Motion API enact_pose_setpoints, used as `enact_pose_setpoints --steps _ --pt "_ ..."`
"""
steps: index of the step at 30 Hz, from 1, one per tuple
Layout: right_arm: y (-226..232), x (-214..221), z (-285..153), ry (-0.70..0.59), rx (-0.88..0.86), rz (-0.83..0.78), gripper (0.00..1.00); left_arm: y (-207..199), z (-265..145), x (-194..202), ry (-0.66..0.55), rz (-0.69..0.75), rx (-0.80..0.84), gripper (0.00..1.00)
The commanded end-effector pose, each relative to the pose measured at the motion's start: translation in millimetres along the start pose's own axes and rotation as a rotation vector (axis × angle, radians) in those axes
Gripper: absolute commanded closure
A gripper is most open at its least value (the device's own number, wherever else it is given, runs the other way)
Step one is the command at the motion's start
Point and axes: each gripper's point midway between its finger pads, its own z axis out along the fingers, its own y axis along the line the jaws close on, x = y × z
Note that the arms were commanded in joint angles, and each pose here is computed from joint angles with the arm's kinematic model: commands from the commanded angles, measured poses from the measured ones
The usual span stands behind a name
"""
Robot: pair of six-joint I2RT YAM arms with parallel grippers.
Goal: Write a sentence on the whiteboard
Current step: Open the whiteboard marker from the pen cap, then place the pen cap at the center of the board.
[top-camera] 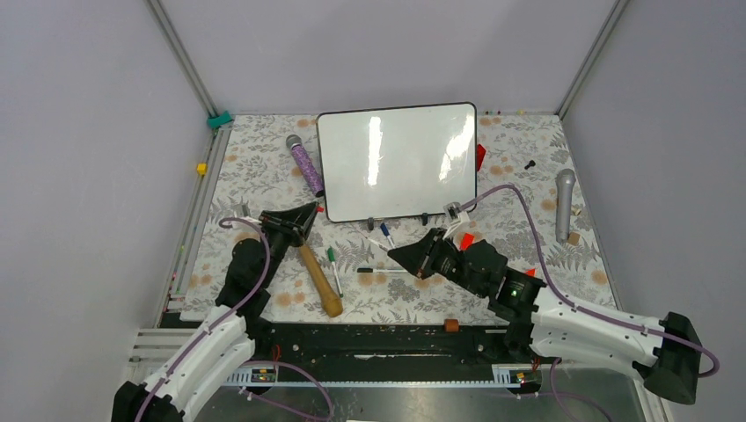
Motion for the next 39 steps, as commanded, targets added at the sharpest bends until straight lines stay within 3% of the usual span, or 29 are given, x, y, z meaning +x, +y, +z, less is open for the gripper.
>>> enact_pose_setpoints --steps 1,5,8,14,21,28,31,33,39 --pt "-28.6 9.8 -21.5 0.058 0.132 -0.033 1.0 41.8 -5.3 -7.8 0.011 0.227 -0.21 1.0" --pt "-55.6 7.9 -40.8 0.113 0.299 -0.143 1.0 77.8 -15.6 -13.8 0.076 0.465 -0.434 1.0" --pt "-66.5 3.7 -52.1 0.159 0.397 -0.218 1.0 96.5 -19.4 -13.4 0.146 0.58 -0.515 1.0" --pt "-66.5 2.4 -64.6 0.272 0.456 -0.326 1.0 130.5 -16.6 18.3 0.356 0.634 -0.588 1.0" --pt "-67.9 -5.9 -75.8 0.261 0.468 -0.368 1.0 155.5 -18.6 58.6 0.503 0.754 -0.668 1.0" --pt "-70.5 -5.5 -82.1 0.272 0.476 -0.381 1.0 177.9 -18.2 61.8 0.542 0.781 -0.765 0.99" --pt "-72.4 -4.0 -83.7 0.28 0.481 -0.382 1.0 177.7 -16.2 61.9 0.553 0.802 -0.775 0.92" --pt "-72.8 -3.6 -84.5 0.283 0.481 -0.384 1.0 176.4 -16.1 64.0 0.575 0.822 -0.769 0.77" --pt "-75.0 -6.4 -86.0 0.267 0.5 -0.378 1.0 168.9 -21.0 62.7 0.576 0.845 -0.756 0.49"
